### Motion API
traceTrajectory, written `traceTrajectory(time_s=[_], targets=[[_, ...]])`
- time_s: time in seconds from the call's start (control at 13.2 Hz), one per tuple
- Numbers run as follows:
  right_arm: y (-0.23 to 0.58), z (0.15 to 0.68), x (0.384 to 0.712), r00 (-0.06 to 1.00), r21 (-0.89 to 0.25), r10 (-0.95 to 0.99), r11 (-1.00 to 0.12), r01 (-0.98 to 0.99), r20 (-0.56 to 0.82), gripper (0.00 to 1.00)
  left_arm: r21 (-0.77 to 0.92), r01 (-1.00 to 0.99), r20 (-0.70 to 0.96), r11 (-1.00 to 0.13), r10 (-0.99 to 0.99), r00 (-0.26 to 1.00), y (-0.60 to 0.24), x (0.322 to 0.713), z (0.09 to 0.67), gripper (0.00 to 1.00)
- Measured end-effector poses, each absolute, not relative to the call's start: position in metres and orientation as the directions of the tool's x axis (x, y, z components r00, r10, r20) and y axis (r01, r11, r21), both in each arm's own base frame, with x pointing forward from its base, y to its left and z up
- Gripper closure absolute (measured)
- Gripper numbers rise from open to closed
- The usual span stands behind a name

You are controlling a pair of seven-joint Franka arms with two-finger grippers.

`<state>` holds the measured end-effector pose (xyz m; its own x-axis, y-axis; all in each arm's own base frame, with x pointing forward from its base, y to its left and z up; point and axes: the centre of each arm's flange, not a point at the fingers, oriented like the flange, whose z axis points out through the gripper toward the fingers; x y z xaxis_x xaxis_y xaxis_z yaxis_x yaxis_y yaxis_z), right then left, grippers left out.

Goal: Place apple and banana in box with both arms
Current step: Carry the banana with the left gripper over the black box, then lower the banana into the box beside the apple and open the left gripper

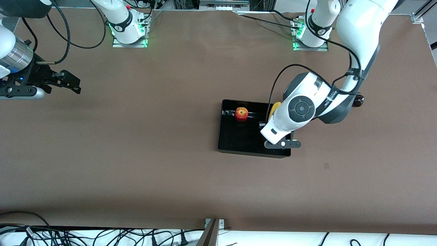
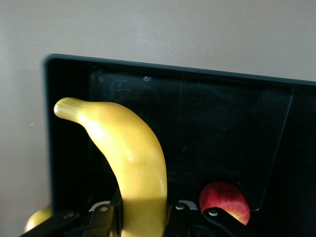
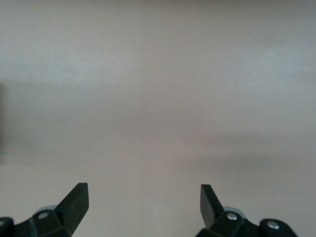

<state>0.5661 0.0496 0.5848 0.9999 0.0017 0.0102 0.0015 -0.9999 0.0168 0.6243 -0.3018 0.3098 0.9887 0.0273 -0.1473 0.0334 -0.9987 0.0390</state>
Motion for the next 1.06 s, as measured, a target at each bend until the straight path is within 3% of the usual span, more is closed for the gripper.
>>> traceTrajectory(time_s=[0.68,1.06], targets=[[0.050,0.585,0.566,1.000,0.017,0.002,-1.000,0.002,0.011,0.00,0.084,0.008,-0.169,-0.996,-0.006,0.986,-0.311,0.609,0.200,0.66],[0.050,0.585,0.566,1.000,0.017,0.002,-1.000,0.001,0.011,0.00,0.097,0.018,-0.132,-0.995,0.006,0.991,-0.313,0.608,0.194,0.66]])
